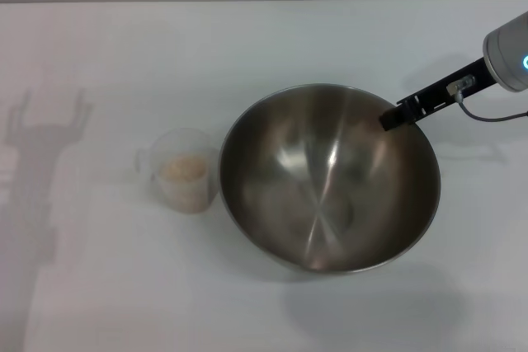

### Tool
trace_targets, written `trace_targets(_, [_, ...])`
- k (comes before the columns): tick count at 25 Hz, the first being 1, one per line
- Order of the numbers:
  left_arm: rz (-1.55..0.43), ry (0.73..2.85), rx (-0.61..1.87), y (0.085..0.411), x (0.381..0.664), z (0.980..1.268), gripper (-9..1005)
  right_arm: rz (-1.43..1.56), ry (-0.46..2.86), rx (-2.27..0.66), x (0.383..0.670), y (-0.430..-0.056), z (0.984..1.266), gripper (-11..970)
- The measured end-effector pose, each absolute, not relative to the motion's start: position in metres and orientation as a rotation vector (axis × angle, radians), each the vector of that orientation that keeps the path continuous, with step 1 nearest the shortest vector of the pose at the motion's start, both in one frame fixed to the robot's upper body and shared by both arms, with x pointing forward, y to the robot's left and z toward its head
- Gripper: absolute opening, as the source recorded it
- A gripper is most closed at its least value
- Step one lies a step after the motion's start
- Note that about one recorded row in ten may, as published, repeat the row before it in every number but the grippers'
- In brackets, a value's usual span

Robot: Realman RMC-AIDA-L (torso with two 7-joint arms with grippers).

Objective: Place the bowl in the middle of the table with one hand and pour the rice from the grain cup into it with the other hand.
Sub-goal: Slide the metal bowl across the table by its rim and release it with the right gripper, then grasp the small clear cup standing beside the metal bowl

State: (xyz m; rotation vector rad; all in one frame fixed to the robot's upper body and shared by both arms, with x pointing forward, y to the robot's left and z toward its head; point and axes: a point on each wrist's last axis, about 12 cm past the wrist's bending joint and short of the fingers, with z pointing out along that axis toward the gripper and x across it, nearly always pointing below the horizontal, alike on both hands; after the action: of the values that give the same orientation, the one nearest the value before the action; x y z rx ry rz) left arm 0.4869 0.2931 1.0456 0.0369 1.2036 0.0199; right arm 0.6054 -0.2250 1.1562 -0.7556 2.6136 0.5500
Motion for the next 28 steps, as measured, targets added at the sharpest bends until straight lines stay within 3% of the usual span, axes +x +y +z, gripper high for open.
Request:
trace_targets(11, [0.020, 1.191, 0.033, 0.293, 0.484, 1.046, 786, 0.419, 2.462, -0.803, 0.611, -0.227, 1.191, 282])
trace_targets(15, [0.028, 1.193, 0.032, 0.295, 0.483, 1.045, 786, 0.316, 2.293, -0.858, 0.618, -0.218, 1.220, 373])
trace_targets(20, [0.037, 1.198, 0.028, 0.297, 0.481, 1.044, 786, 0.193, 2.115, -0.900, 0.625, -0.205, 1.235, 491])
trace_targets(28, [0.048, 1.200, 0.022, 0.300, 0.480, 1.044, 785, -0.099, 1.708, -0.881, 0.622, -0.185, 1.233, 491])
